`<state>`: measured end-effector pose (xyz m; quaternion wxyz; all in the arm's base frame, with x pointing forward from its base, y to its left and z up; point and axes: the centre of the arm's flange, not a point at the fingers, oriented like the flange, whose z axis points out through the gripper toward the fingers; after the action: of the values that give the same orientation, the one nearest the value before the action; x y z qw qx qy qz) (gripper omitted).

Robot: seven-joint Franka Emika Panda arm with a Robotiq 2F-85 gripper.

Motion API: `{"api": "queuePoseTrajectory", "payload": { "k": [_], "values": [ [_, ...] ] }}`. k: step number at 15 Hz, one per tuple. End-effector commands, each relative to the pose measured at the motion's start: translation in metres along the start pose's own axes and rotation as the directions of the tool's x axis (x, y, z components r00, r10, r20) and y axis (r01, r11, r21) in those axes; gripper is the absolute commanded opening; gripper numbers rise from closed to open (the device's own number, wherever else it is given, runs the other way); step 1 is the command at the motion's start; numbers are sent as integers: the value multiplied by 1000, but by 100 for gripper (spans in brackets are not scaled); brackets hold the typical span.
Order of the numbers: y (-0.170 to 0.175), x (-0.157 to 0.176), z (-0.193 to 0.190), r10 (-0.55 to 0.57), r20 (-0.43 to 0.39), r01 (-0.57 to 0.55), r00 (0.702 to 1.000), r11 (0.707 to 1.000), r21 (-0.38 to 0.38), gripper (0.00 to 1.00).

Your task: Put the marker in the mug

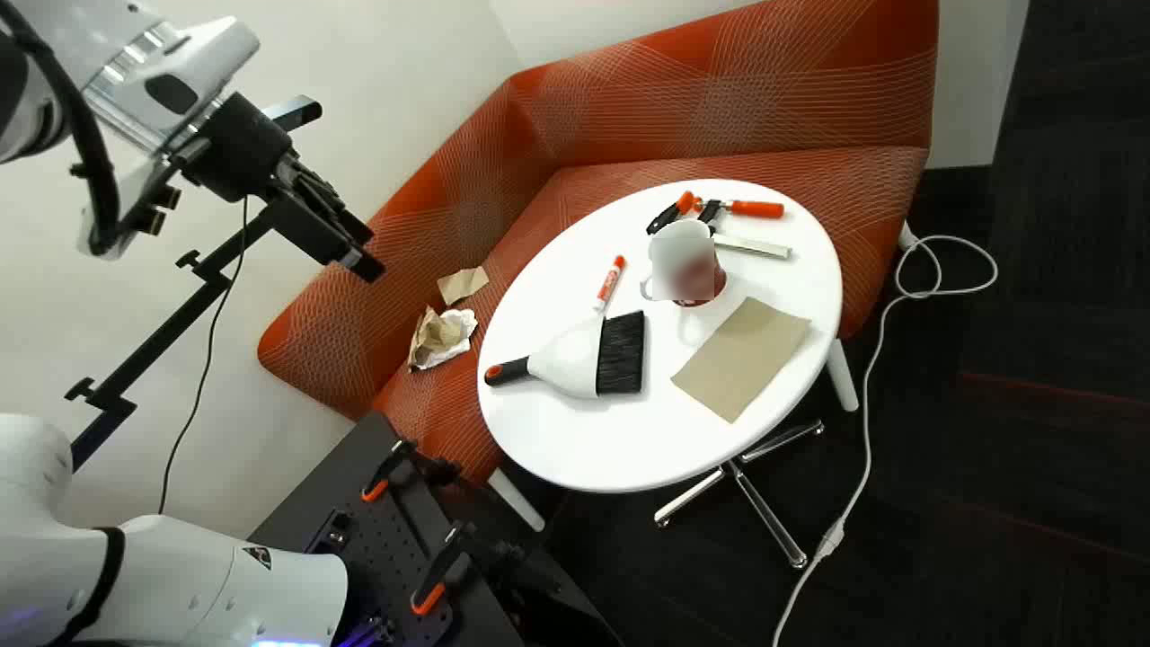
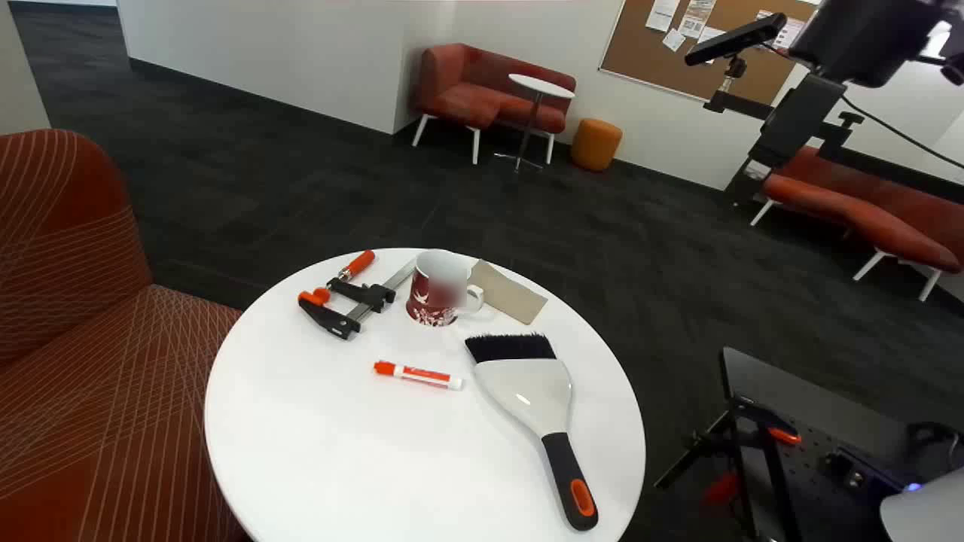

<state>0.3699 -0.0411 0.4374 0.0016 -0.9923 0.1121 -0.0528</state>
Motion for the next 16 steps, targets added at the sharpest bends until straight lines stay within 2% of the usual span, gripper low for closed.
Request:
{"api": "queuePoseTrajectory", "payload": {
  "k": [1, 16],
  "values": [
    [0, 0, 0, 0, 0, 0, 1000, 1000, 0, 100],
    [-4, 3, 0, -7, -10, 8, 1000, 1000, 3, 100]
  ]
}}
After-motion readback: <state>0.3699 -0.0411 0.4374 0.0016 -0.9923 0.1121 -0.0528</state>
